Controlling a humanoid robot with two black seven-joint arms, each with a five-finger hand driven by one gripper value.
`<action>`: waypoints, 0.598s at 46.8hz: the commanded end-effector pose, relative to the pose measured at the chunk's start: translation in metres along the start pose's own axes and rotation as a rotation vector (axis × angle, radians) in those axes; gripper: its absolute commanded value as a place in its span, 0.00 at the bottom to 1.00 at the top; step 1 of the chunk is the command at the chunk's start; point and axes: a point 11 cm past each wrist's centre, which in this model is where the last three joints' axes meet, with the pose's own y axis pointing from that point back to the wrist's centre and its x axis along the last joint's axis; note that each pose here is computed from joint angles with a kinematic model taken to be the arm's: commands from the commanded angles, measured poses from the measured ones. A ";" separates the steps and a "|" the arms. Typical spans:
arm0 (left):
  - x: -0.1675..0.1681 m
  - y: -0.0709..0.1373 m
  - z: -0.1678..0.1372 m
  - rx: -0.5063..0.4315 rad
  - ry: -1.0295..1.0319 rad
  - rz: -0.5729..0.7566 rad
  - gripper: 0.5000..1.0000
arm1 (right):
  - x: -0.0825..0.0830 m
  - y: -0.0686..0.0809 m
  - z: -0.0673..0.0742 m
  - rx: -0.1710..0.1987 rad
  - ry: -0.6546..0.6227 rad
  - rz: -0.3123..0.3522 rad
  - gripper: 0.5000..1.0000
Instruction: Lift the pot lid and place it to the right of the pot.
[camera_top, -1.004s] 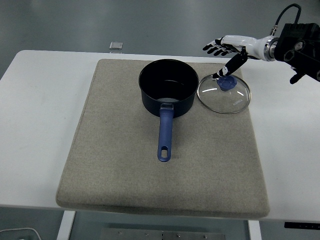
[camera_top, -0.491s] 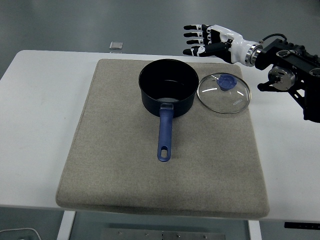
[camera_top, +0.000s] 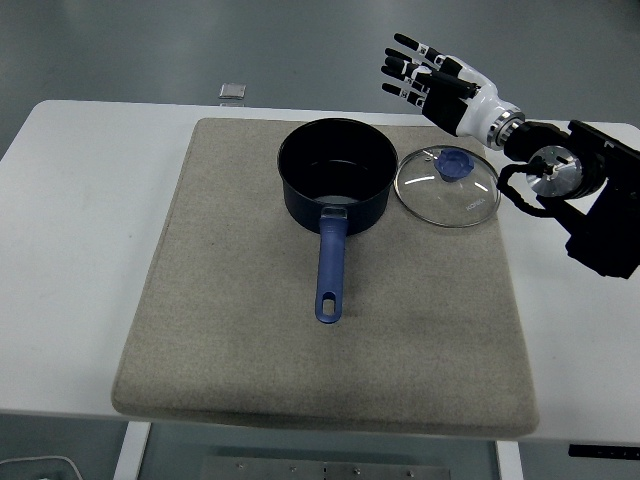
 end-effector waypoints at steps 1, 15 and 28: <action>0.000 0.000 0.000 0.000 0.000 0.000 1.00 | 0.004 0.002 0.004 0.002 -0.058 0.011 0.80; 0.000 0.000 0.000 0.000 0.000 0.000 1.00 | 0.014 0.007 0.016 -0.020 -0.084 0.041 0.80; 0.000 0.000 0.000 0.000 0.000 0.000 1.00 | 0.020 0.010 0.015 -0.025 -0.064 0.067 0.80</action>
